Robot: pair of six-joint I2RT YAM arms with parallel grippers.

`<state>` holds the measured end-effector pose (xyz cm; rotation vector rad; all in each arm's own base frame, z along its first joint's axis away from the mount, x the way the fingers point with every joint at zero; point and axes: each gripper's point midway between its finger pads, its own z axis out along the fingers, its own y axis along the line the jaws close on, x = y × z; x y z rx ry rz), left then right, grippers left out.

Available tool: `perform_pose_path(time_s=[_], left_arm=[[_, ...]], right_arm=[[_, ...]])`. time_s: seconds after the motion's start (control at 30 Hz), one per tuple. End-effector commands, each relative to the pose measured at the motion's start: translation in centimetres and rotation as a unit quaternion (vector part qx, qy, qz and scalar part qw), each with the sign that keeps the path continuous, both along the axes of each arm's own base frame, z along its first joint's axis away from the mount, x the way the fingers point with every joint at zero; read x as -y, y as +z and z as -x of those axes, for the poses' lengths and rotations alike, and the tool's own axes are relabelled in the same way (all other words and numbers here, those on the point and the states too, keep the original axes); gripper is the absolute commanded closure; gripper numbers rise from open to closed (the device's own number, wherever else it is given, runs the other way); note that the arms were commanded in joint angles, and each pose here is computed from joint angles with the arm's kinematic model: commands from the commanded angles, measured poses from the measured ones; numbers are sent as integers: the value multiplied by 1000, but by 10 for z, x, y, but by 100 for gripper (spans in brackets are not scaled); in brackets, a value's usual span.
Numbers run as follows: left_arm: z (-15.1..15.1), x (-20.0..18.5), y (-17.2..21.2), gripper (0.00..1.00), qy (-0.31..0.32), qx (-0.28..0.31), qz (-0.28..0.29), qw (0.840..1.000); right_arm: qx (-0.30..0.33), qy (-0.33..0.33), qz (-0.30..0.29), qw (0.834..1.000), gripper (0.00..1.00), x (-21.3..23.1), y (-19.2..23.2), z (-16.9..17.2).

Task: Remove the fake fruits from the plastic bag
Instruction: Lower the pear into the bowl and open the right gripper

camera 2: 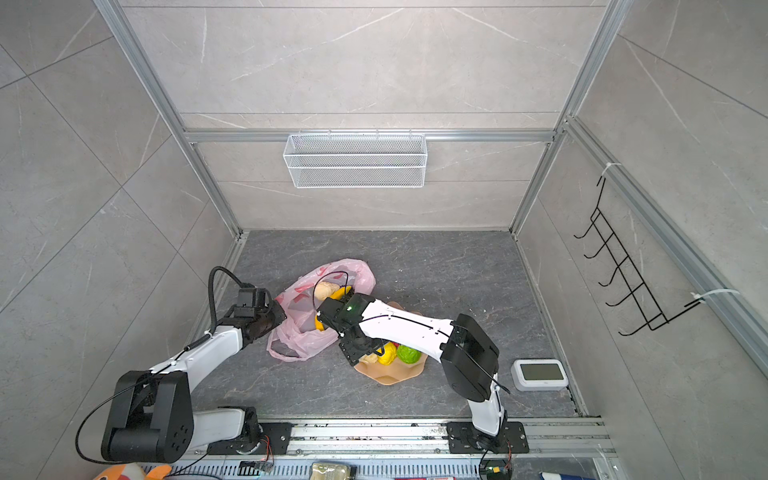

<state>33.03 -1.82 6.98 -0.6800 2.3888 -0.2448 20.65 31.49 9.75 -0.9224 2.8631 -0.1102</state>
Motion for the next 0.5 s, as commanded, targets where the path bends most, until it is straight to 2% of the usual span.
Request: perform_pose_path(time_s=[0.0, 0.23, 0.47], left_arm=[[-12, 0, 20, 100, -8, 27, -8, 1000], [-13, 2, 19, 100, -13, 26, -4, 1000], [-13, 3, 19, 100, -15, 26, -2, 1000]], right_arm=[[16, 1, -3, 1000, 24, 4, 13, -4], [49, -10, -32, 998, 27, -1, 26, -13], [65, -18, -25, 997, 35, -8, 16, -24]])
